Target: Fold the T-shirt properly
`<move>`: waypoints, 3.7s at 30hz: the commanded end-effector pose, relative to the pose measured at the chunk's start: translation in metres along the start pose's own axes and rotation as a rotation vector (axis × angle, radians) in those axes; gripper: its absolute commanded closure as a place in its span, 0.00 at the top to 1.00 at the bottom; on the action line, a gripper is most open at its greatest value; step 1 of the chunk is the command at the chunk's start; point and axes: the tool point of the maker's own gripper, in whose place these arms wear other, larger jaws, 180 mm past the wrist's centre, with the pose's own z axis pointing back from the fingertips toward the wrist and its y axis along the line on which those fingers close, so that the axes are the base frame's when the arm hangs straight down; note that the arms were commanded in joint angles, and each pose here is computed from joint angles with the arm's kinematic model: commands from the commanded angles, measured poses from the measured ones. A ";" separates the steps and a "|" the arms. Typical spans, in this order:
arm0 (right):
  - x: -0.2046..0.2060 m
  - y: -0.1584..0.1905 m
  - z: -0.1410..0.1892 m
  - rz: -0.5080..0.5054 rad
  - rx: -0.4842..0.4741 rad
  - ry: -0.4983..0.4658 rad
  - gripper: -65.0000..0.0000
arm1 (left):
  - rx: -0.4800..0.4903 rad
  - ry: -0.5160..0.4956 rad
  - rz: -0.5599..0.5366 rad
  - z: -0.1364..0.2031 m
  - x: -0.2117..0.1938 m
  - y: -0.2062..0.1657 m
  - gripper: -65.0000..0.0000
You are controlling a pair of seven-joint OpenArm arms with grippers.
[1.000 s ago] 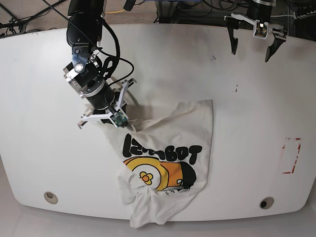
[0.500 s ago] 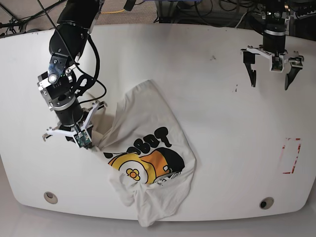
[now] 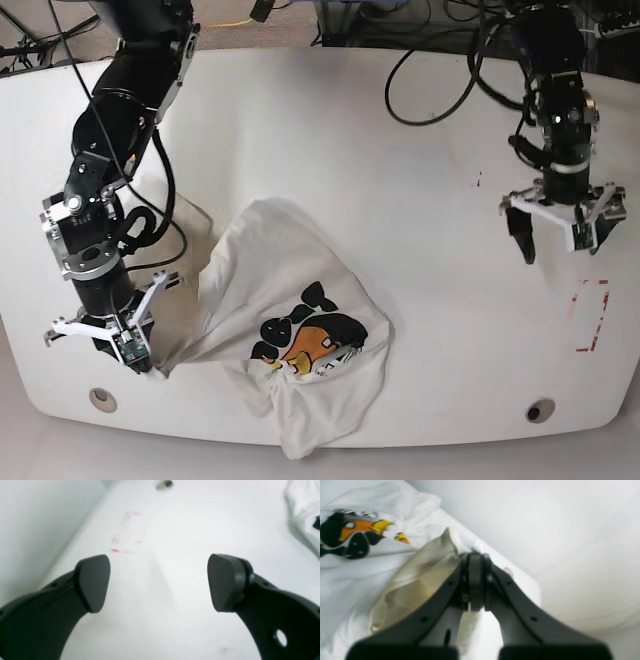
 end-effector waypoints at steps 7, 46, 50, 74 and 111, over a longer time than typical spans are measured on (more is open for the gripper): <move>0.023 -0.021 0.003 0.014 -0.057 -0.067 0.00 | -0.217 0.046 0.059 -0.038 0.040 -0.089 0.88; 0.017 -0.028 0.004 0.048 -0.064 -0.047 0.00 | -0.515 0.296 0.427 -0.116 -0.065 -0.274 0.87; 0.019 -0.020 0.001 0.057 -0.041 -0.049 0.00 | -0.557 0.312 0.501 -0.108 -0.063 -0.289 0.87; 0.015 -0.021 0.000 0.055 -0.040 -0.040 0.00 | -0.598 0.444 0.666 -0.091 -0.097 -0.323 0.11; -0.120 -0.031 0.055 -0.142 -0.136 0.264 0.00 | -0.758 0.451 0.445 0.081 -0.122 -0.227 0.02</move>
